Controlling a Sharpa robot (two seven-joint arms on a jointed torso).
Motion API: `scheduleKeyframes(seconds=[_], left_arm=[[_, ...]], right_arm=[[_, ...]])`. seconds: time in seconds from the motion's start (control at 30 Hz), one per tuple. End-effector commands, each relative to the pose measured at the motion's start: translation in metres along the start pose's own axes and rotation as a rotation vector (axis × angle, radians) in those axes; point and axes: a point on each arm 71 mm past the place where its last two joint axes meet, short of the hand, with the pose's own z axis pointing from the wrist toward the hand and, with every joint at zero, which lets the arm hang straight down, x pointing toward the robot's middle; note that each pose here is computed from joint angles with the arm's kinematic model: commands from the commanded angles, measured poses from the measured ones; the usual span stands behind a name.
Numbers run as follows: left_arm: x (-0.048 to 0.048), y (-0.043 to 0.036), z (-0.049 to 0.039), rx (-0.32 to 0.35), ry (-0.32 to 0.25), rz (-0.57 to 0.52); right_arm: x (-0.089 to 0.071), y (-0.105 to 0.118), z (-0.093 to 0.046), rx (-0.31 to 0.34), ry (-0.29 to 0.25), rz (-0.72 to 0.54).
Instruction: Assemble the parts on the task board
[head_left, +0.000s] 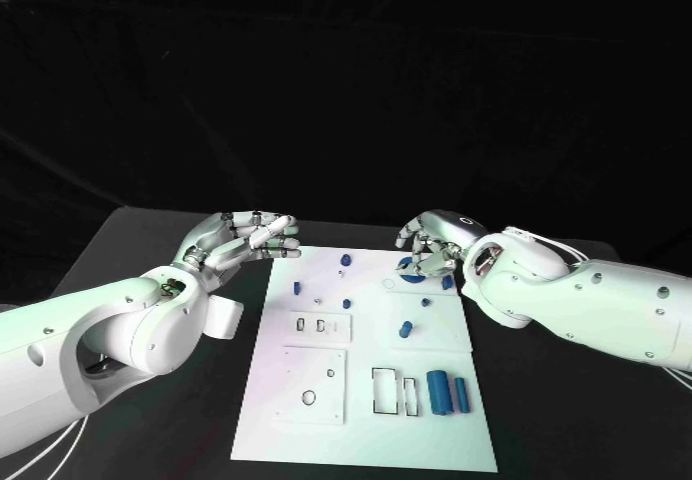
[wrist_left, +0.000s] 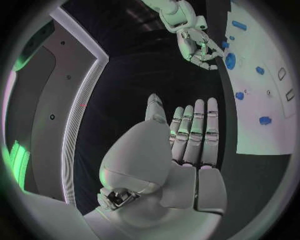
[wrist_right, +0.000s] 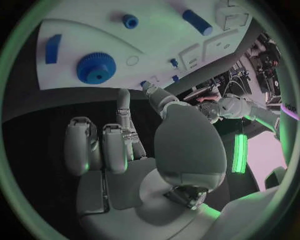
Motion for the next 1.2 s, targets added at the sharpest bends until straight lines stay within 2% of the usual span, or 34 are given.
scheduleKeyframes(seconds=[0.03, 0.3, 1.2], left_arm=[[0.0017, -0.0008, 0.001, 0.006, 0.018, -0.013], [0.0017, -0.0004, 0.0017, 0.005, 0.019, -0.013], [-0.0002, 0.0001, 0.0016, 0.001, 0.014, -0.012]], right_arm=[[0.005, -0.012, -0.003, 0.087, 0.11, 0.09], [0.007, -0.026, 0.001, 0.139, 0.146, 0.081], [0.016, -0.036, 0.018, 0.182, 0.138, 0.048]])
